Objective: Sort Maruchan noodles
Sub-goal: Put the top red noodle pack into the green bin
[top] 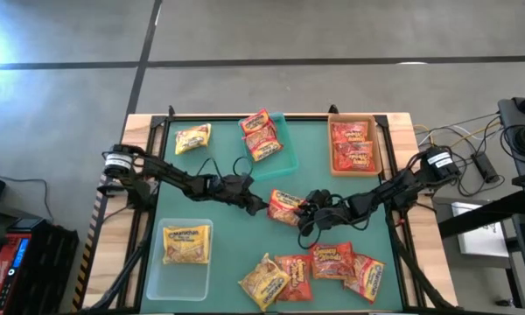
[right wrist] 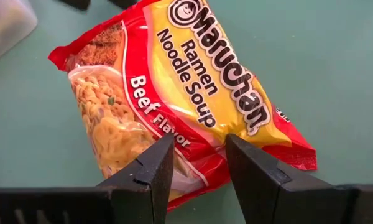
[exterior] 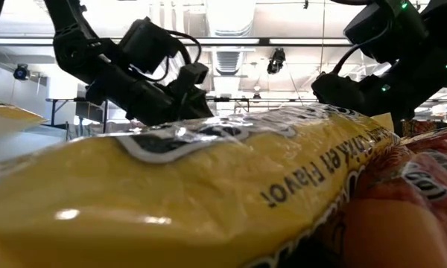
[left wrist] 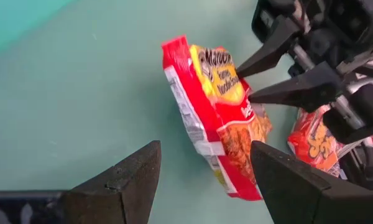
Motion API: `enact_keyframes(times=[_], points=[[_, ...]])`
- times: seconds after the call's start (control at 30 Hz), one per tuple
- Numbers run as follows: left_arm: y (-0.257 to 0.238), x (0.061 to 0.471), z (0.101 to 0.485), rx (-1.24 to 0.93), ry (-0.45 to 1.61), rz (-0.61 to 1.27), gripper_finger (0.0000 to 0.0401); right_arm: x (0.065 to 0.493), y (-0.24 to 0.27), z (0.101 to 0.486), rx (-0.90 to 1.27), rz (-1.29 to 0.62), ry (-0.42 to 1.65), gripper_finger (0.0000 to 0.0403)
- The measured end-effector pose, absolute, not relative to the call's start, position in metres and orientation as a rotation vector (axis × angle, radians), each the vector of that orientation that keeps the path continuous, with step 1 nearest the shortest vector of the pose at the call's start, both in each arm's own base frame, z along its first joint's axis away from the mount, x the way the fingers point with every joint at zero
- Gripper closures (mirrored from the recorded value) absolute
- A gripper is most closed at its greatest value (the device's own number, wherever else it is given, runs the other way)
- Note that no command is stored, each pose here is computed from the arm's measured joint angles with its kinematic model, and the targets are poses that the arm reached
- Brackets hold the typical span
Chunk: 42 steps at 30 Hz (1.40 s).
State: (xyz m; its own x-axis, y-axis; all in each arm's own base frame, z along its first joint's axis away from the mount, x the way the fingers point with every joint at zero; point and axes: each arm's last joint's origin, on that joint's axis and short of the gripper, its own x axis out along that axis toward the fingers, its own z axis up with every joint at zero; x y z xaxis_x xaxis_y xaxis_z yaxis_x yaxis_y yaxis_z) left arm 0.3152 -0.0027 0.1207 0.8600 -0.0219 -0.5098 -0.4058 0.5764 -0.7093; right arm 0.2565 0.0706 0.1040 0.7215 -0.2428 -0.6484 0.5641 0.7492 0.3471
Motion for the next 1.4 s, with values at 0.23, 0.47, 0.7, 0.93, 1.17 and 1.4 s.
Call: enact_keyframes(times=[0.23, 0.47, 0.7, 0.93, 1.17, 1.4], points=[[-0.006, 0.332, 0.112, -0.951, 0.499, 0.239, 0.017, 0.256, 0.071, 0.104, 0.559, -0.469, 0.618, 0.0264], [-0.007, 0.347, 0.108, -0.952, 0.497, 0.233, 0.017, 0.257, 0.071, 0.104, 0.537, -0.455, 0.614, 0.0264], [-0.008, 0.359, 0.111, -0.921, 0.5, 0.162, 0.017, 0.257, 0.071, 0.104, 0.523, -0.448, 0.616, 0.0264], [-0.009, 0.36, 0.112, -0.92, 0.509, 0.137, 0.017, 0.261, 0.073, 0.107, 0.418, -0.383, 0.609, 0.0264], [-0.01, 0.36, 0.111, -0.921, 0.522, 0.137, 0.0175, 0.27, 0.078, 0.116, 0.345, -0.295, 0.599, 0.0264], [-0.01, 0.359, 0.11, -0.924, 0.537, 0.133, 0.0241, 0.276, 0.082, 0.13, 0.35, -0.205, 0.583, 0.0264]])
